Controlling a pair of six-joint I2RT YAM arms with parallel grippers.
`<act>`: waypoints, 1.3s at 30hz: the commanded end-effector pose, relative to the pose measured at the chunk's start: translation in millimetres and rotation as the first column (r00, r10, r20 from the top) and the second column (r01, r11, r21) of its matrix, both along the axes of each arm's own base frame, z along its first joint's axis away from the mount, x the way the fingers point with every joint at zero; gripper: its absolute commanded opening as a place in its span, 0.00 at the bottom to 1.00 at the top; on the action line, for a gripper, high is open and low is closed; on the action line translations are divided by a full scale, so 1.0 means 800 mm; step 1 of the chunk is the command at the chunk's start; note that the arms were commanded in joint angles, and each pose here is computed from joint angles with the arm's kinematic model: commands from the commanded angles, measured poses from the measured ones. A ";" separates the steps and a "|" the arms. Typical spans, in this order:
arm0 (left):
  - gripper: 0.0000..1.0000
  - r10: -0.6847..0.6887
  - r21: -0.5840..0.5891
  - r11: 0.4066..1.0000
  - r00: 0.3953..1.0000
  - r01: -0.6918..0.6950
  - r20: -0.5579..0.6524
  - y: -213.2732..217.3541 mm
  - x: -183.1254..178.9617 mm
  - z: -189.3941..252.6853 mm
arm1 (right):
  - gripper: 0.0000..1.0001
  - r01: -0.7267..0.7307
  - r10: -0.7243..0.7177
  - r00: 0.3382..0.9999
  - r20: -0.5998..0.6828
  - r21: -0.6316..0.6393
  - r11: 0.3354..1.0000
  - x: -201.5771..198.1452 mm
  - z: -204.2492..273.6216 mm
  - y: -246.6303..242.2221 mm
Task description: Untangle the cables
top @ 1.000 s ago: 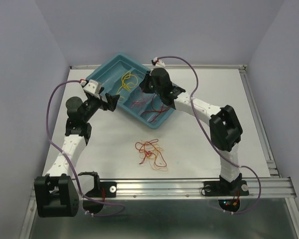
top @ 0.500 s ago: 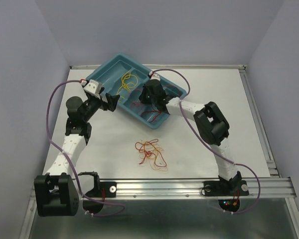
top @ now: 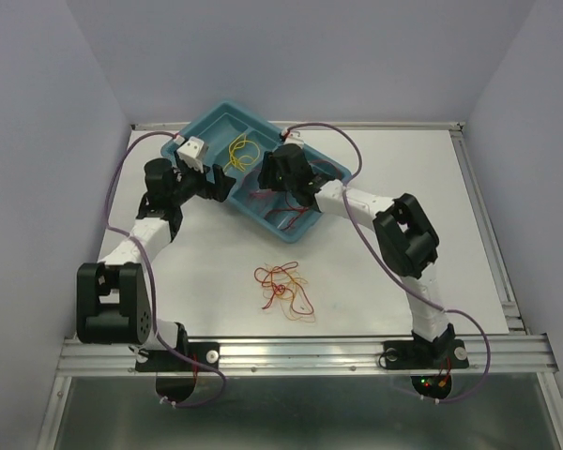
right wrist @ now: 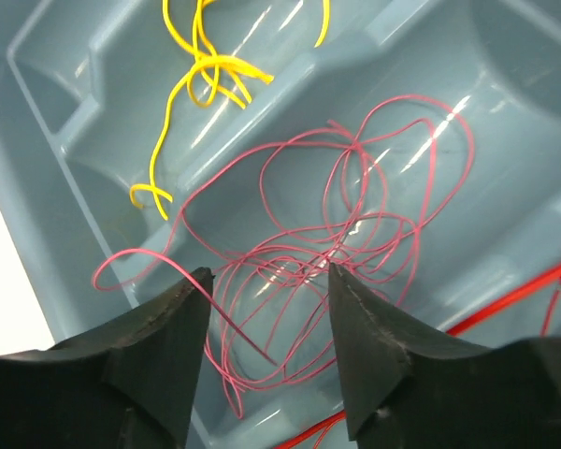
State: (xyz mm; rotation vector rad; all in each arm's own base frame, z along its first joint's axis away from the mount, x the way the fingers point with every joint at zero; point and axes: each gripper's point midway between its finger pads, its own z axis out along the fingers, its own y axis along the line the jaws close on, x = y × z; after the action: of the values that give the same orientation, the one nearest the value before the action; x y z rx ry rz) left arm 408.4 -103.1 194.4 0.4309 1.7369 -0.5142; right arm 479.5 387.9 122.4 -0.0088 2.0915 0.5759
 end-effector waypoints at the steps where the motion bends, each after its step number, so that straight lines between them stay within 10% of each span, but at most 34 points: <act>1: 0.99 -0.061 0.019 0.998 0.998 0.060 0.033 -0.019 0.035 0.026 | 0.63 0.054 -0.057 0.993 0.104 0.037 0.998 0.010 0.087 -0.008; 7: 0.96 -0.098 0.044 0.994 0.995 0.098 -0.006 -0.035 0.049 0.005 | 0.71 0.077 -0.081 0.988 0.129 0.036 0.996 0.009 0.110 -0.017; 20: 0.77 -0.174 0.121 0.976 0.981 0.184 -0.088 -0.084 0.052 -0.031 | 0.16 0.051 -0.052 0.991 0.126 0.011 0.999 0.018 0.103 -0.007; 27: 0.70 -0.176 0.137 0.972 0.976 0.193 -0.126 -0.096 0.068 -0.048 | 0.08 0.041 -0.041 0.993 0.108 0.004 0.999 0.029 0.085 0.002; 39: 0.17 -0.152 0.186 0.964 0.969 0.188 -0.194 -0.110 0.083 -0.081 | 0.03 0.094 -0.095 0.995 0.041 0.018 0.995 0.049 0.044 -0.014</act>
State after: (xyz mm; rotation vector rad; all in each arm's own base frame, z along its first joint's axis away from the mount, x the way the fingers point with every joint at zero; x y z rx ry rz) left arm 463.0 -182.3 110.7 0.6811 1.9918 -0.5443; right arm 501.3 382.1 116.6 0.0125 2.1173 0.4696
